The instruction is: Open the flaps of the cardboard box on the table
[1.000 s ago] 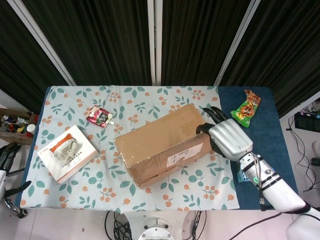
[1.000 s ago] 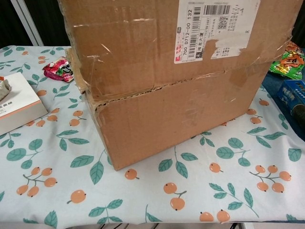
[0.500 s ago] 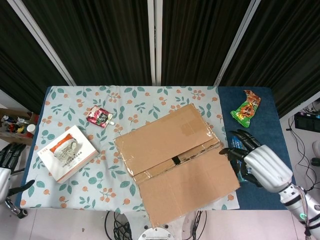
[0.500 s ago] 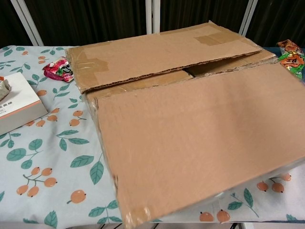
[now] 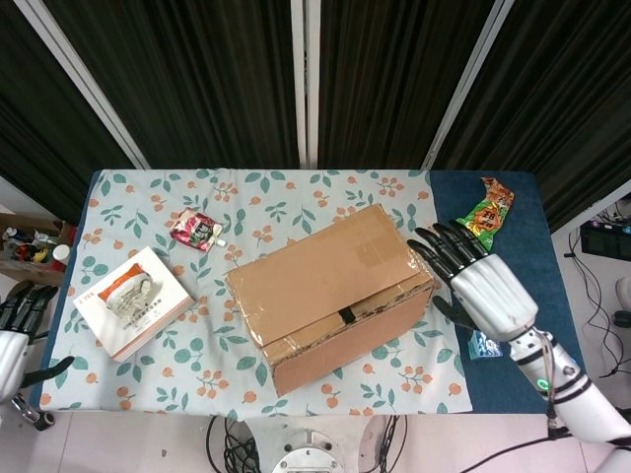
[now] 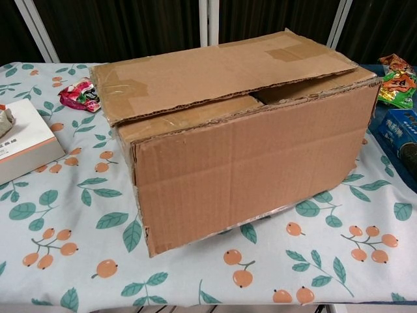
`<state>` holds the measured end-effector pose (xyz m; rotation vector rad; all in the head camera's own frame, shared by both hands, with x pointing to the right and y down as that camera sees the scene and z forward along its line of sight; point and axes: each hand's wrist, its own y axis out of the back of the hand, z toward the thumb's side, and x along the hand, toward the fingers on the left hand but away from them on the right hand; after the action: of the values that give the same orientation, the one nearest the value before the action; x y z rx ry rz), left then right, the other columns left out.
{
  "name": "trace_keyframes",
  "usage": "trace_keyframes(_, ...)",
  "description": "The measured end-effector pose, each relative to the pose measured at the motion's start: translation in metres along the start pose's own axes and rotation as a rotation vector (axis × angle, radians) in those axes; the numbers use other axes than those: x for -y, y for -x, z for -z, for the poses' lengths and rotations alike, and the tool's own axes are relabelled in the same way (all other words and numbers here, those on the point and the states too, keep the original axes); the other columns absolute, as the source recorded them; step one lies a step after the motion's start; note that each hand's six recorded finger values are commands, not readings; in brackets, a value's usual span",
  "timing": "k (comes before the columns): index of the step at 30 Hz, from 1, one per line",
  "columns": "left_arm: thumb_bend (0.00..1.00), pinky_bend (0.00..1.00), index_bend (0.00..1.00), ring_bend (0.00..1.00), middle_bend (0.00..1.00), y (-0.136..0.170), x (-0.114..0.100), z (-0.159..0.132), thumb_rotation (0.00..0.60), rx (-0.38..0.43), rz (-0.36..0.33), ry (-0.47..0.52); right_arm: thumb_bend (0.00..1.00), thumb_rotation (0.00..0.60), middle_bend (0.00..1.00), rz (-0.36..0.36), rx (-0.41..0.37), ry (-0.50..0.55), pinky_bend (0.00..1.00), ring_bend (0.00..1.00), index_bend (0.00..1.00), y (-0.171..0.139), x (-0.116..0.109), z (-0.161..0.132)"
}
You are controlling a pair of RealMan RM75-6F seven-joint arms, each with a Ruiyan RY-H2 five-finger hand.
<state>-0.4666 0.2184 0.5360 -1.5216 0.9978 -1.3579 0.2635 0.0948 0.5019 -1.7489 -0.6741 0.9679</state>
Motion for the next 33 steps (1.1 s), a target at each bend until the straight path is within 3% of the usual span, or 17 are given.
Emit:
trace_keyframes(5, 0.03, 0.20, 0.07, 0.09, 0.12, 0.003, -0.002, 0.005, 0.565, -0.018, 0.001, 0.002, 0.00, 0.600, 0.00, -0.004, -0.003, -0.037, 0.00, 0.00, 0.00, 0.042, 0.029, -0.026)
trace_keyframes(11, 0.03, 0.20, 0.07, 0.09, 0.12, 0.004, 0.000, 0.009, 0.564, -0.025, 0.003, 0.006, 0.00, 0.600, 0.00, -0.049, 0.006, -0.047, 0.00, 0.00, 0.00, 0.067, 0.050, -0.036)
trace_keyframes(33, 0.03, 0.20, 0.07, 0.09, 0.12, 0.002, 0.000, 0.009, 0.564, -0.020, -0.002, 0.004, 0.00, 0.600, 0.00, -0.129, 0.023, -0.032, 0.00, 0.00, 0.00, 0.075, 0.083, -0.037)
